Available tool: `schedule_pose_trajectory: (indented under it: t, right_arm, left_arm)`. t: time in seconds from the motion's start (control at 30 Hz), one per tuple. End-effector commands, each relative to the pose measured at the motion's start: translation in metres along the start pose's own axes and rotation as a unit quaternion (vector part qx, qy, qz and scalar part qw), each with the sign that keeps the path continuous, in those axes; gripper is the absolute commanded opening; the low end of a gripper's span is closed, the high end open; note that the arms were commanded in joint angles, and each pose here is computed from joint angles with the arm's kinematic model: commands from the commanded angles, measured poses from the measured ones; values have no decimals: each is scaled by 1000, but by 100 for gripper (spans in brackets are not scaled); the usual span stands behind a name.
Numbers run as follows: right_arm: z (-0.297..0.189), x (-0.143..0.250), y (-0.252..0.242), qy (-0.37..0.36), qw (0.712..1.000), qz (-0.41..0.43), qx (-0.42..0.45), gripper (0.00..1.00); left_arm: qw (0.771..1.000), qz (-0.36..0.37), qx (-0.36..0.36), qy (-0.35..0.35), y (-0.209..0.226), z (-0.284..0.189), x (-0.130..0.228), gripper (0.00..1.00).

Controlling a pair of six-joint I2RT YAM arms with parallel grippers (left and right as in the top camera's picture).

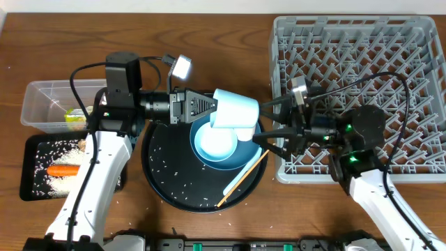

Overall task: Sort waste into correct bins and load items into the dishwasher rack
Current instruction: 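Move the right gripper to the held cup and close on it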

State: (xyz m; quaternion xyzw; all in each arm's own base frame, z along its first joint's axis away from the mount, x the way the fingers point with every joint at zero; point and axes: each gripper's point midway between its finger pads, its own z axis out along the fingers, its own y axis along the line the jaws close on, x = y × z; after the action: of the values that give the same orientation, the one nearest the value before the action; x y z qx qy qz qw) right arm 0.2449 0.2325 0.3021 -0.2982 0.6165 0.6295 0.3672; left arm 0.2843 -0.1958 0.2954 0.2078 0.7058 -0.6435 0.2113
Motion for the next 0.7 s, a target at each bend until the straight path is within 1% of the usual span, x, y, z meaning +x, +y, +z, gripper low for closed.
schedule_pose_trajectory:
  t: [0.0,0.17,0.33,0.47,0.67]
  right_arm:
    - [7,-7,4,-10,999,-37,1,95]
    - [11,-8,6,-13,997,-71,-4,95]
    - [14,-12,6,-23,996,-89,-6,93]
    - [18,-11,1,-27,996,-86,-2,91]
    - [27,-6,-11,-29,996,-86,-6,91]
  left_arm:
    - [1000,9,0,-2,-5,-1,-4,6]
    - [1000,9,2,-1,-6,-1,-4,6]
    - [1000,7,2,-1,-5,-1,-3,6]
    - [1000,6,2,-1,-5,-1,-3,6]
    - [1000,4,1,-1,-5,-1,-3,6]
